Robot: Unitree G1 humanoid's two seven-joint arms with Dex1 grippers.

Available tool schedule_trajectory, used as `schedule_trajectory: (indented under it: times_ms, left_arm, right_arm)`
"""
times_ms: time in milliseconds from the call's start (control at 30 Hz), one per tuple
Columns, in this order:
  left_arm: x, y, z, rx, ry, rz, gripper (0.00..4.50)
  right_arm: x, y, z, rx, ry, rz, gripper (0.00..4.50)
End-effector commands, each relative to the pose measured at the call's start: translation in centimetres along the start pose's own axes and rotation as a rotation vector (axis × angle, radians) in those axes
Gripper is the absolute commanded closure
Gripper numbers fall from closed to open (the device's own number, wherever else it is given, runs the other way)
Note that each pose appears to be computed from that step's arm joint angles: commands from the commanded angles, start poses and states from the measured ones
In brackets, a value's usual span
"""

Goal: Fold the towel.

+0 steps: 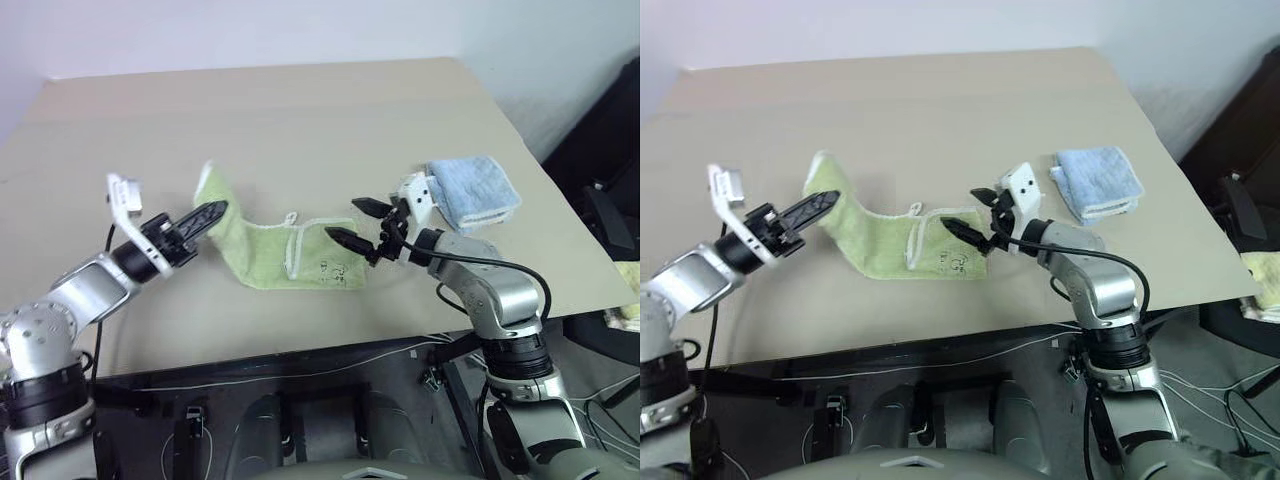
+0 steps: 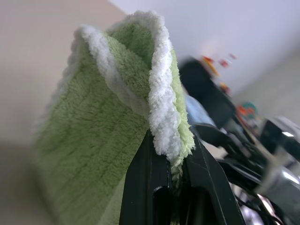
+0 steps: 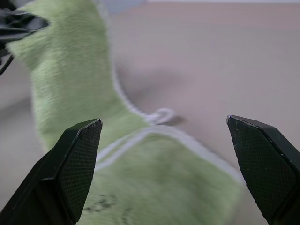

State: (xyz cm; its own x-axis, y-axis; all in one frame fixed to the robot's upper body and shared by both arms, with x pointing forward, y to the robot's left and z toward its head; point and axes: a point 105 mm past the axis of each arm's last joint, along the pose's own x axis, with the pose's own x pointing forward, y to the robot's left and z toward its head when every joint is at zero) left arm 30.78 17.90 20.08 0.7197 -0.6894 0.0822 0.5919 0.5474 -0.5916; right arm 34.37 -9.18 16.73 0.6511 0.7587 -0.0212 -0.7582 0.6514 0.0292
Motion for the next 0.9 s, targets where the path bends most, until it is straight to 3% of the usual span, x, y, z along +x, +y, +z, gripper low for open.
schedule_trajectory:
  times_ms: [33, 200, 467, 900]
  left_arm:
    - [0.8, -1.0, -0.7, 0.023, 0.095, -0.078, 4.49]
    - [2.6, -1.9, -1.0, -0.002, 0.21, -0.17, 4.49]
    - [6.0, -2.6, -3.8, 0.02, 0.376, -0.25, 4.49]
    - [8.0, -3.5, -5.5, 0.067, 0.451, -0.359, 4.49]
  right_arm:
    - [-1.6, -1.6, 0.6, -0.03, -0.024, -0.086, 0.0]
    - [-2.4, -2.2, 1.1, -0.05, -0.034, -0.13, 0.0]
    - [-3.1, -2.9, 1.5, -0.047, -0.055, -0.201, 0.0]
    - [-4.2, -2.9, 1.3, -0.046, -0.02, -0.232, 0.0]
